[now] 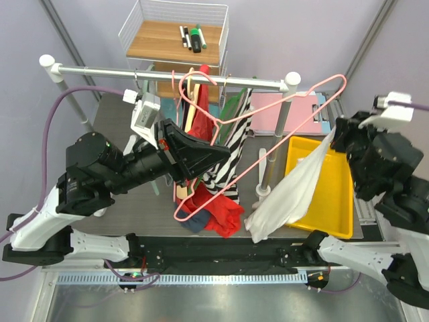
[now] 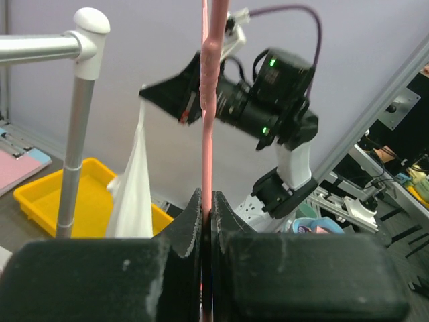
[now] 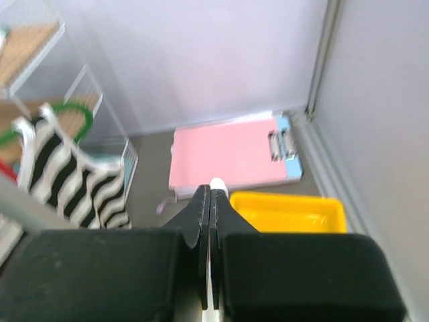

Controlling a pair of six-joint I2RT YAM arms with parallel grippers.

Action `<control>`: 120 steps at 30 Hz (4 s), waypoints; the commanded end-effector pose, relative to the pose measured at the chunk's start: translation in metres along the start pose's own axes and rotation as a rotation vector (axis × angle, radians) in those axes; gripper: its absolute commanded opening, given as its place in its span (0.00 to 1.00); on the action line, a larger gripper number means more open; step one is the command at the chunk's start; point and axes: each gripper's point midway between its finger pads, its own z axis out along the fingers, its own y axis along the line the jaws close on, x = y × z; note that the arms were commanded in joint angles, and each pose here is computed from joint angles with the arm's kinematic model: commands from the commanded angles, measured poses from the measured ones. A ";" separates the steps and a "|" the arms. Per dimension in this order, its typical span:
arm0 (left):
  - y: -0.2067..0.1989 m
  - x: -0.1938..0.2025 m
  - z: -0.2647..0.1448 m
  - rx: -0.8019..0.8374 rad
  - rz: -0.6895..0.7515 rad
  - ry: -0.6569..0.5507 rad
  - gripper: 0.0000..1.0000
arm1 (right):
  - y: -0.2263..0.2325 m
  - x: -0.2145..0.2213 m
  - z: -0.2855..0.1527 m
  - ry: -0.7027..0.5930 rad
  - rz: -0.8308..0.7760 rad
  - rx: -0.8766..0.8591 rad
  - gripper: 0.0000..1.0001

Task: Remove the tank top from the hanger
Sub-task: Place the tank top in the bin, then place the hanger at the clothesline.

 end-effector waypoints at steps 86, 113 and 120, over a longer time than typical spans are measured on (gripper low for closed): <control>0.036 0.083 -0.136 -0.233 -0.227 0.371 0.00 | 0.057 0.156 -0.060 0.582 0.351 -0.550 0.94; 0.078 0.019 -0.050 -0.556 0.011 0.285 0.00 | 0.111 0.096 -0.063 0.552 0.241 -0.809 0.90; 0.097 0.018 -0.020 -0.664 0.059 0.241 0.00 | 0.097 0.091 -0.057 0.506 0.275 -0.694 0.90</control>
